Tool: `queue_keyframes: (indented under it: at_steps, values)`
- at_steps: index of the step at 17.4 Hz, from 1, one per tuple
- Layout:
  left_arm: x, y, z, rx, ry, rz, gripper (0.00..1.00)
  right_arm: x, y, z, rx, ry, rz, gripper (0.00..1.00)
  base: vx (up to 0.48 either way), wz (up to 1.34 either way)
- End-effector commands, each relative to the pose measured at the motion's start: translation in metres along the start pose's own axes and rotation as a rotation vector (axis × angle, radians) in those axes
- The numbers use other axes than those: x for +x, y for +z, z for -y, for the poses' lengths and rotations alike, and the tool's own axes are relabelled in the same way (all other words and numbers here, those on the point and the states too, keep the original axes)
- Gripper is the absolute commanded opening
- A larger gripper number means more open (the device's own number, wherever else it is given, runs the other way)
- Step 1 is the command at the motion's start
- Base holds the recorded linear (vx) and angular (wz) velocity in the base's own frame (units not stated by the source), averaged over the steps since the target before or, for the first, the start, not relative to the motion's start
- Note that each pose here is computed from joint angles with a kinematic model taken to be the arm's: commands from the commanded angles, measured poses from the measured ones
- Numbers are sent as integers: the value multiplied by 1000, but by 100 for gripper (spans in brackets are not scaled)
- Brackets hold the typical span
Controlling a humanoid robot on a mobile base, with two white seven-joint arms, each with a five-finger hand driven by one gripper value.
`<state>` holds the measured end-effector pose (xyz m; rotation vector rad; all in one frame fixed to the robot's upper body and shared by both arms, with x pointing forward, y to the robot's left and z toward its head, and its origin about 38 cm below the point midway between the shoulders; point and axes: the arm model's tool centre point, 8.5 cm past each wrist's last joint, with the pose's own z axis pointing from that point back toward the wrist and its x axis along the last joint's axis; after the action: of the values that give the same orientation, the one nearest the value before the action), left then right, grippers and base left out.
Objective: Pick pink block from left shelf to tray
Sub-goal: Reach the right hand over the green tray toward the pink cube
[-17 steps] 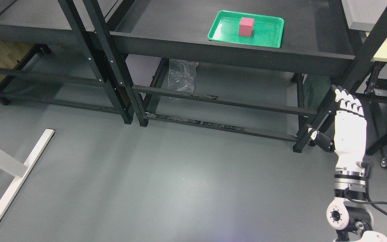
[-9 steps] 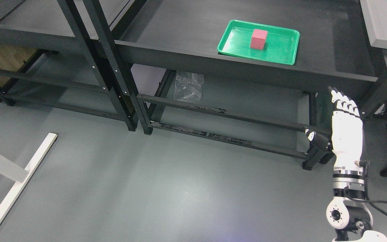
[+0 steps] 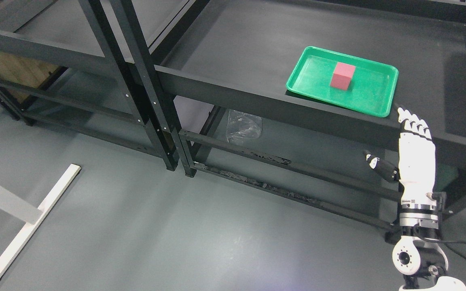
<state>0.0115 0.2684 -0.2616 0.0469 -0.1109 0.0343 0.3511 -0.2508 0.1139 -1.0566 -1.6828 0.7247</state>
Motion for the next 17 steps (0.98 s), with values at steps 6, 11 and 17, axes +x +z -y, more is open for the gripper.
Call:
queue_keyframes:
  at_steps: [6,11,17]
  values:
    - [20,-1,-11,16,-5,40,100,5,0,-5,30,-13,6,95,239,157]
    - [20,-1,-11,16,-5,40,100,1,-1,-14,121,-6,-27,95,219,76]
    - [20,-1,-11,16,-5,40,100,-7,-4,-31,277,20,-59,95,211,-31]
